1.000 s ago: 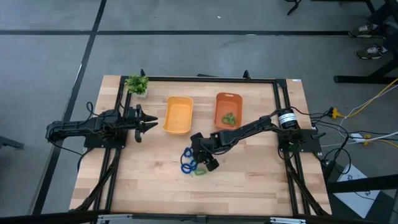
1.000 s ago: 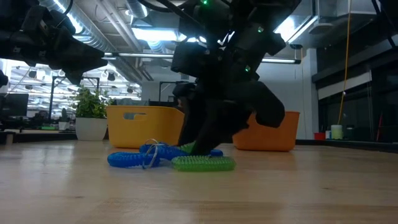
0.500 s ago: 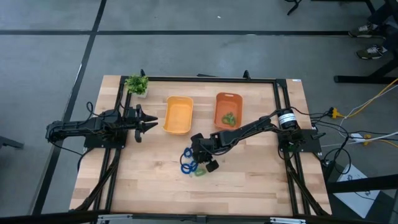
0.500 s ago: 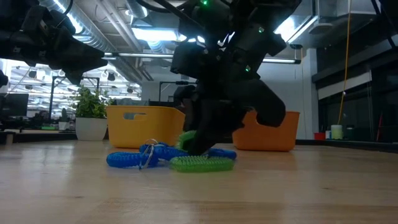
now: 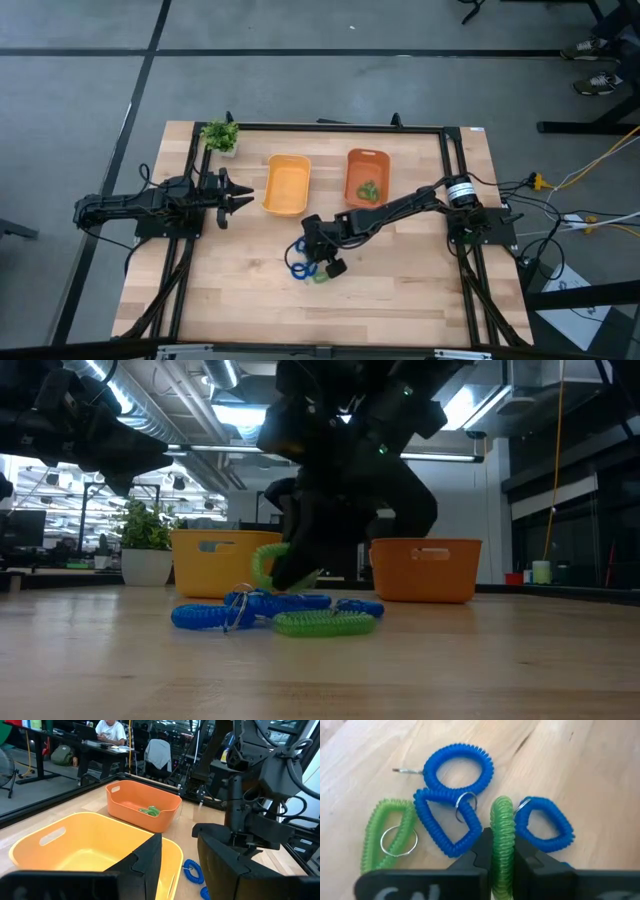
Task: Sort spring keychains
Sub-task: Put the green spring keychain into the orange bin
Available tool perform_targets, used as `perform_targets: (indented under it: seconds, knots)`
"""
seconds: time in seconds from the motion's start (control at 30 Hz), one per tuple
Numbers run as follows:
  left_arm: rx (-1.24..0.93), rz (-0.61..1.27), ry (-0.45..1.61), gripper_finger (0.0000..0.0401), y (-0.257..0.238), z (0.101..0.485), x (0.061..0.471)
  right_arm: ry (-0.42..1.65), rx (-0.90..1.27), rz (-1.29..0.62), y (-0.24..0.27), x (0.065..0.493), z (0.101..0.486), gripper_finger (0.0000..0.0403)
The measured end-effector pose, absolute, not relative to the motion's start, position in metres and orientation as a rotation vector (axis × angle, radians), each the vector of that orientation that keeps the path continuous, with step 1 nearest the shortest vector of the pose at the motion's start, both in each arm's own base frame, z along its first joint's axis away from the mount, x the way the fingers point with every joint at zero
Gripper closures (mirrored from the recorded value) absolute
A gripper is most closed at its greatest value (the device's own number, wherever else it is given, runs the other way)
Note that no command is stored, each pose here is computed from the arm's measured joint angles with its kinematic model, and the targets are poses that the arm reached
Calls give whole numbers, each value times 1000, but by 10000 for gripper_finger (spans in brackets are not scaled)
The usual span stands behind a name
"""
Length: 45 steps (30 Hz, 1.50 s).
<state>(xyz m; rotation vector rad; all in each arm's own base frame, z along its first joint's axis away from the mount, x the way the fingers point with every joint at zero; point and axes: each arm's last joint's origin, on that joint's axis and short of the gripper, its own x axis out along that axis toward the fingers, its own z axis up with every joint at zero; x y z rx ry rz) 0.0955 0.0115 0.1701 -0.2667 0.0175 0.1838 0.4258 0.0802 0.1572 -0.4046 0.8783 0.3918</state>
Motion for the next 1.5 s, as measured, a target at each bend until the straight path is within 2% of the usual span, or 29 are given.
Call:
perform_targets:
  seconds: [0.3, 0.53, 0.77, 0.93, 1.5]
  knots:
    - [-267, 184, 17, 278, 12, 170, 95, 925, -415, 415, 90, 431, 183, 378]
    - [-267, 184, 17, 278, 12, 170, 95, 1088, -293, 257, 88, 430, 228, 376]
    - [-267, 184, 17, 278, 12, 170, 95, 1117, -369, 299, 86, 426, 274, 378]
    - [-267, 184, 17, 278, 12, 170, 95, 1146, -332, 264, 74, 423, 297, 378]
    - [-267, 184, 17, 278, 12, 170, 95, 1199, -213, 321, 32, 421, 301, 378]
